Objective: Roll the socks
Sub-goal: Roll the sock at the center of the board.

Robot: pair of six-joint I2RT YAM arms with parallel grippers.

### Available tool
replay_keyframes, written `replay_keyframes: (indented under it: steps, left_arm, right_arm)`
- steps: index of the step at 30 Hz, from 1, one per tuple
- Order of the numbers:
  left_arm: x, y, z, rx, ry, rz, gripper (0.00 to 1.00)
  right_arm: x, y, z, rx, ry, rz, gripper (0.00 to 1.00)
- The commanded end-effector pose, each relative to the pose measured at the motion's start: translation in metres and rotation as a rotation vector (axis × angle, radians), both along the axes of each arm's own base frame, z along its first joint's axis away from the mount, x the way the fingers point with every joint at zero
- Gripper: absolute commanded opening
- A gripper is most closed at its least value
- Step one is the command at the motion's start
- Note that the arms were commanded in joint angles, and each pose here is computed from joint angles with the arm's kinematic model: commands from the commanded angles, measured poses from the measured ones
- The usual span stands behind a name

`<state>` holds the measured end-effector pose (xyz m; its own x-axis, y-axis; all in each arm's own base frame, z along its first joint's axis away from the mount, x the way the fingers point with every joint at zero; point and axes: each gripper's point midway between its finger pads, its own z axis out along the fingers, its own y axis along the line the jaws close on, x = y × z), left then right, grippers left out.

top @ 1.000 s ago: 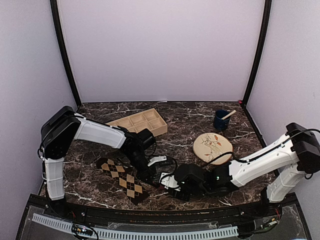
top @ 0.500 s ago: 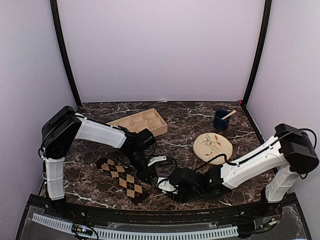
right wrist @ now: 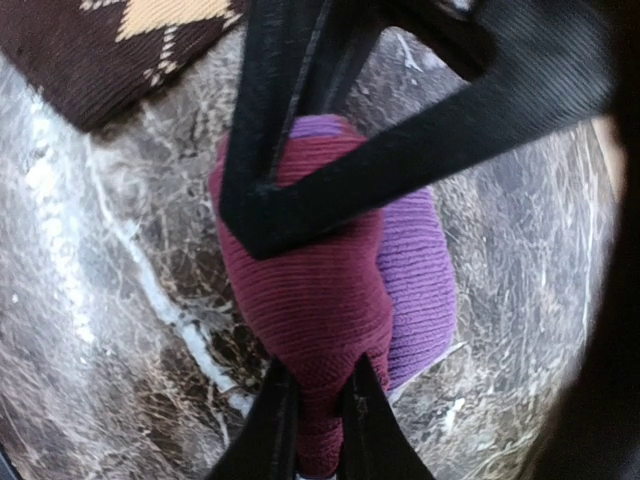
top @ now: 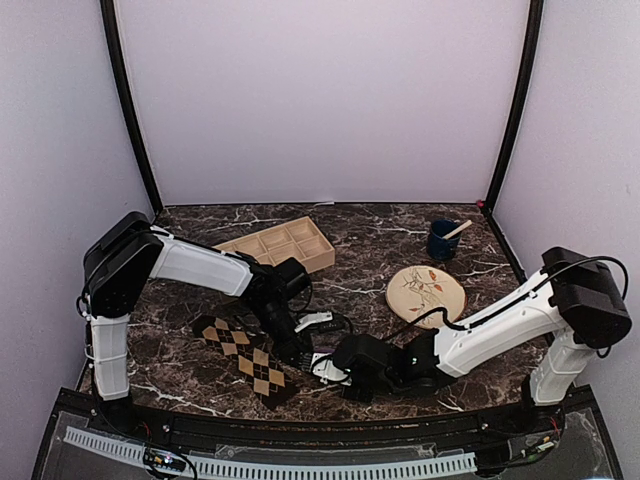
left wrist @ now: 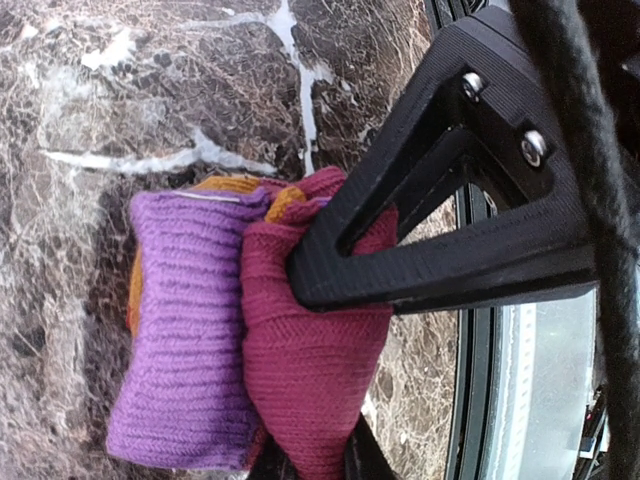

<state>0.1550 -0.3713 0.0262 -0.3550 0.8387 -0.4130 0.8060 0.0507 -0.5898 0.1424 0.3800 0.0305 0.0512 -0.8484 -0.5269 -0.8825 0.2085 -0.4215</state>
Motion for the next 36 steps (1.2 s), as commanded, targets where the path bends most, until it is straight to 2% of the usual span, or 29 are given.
replay_keyframes:
  steps: [1,3,9,18,25,36]
  left_arm:
    - [-0.012,0.027,-0.031,0.173,0.042,0.01,0.02]
    - [-0.009,0.028,-0.032,0.178,0.03,0.023,0.08]
    - [0.006,0.03,-0.022,0.147,-0.066,0.09,0.24]
    - [0.025,0.032,0.001,0.065,-0.154,0.198,0.35]
    - [0.034,0.033,0.011,0.032,-0.206,0.258,0.39]
    - [0.06,0.047,0.034,-0.023,-0.396,0.411,0.42]
  right_arm:
    - [-0.003,-0.003,-0.015,-0.039,0.058,0.001,0.04]
    - [-0.003,-0.005,-0.017,-0.044,0.073,-0.003,0.0]
    - [-0.004,-0.008,-0.021,-0.056,0.123,-0.022,0.0]
    - [-0.007,-0.008,-0.024,-0.061,0.192,-0.044,0.0]
    - [-0.008,-0.008,-0.024,-0.05,0.243,-0.065,0.0]
    - [-0.012,-0.006,-0.021,-0.018,0.367,-0.084,0.0]
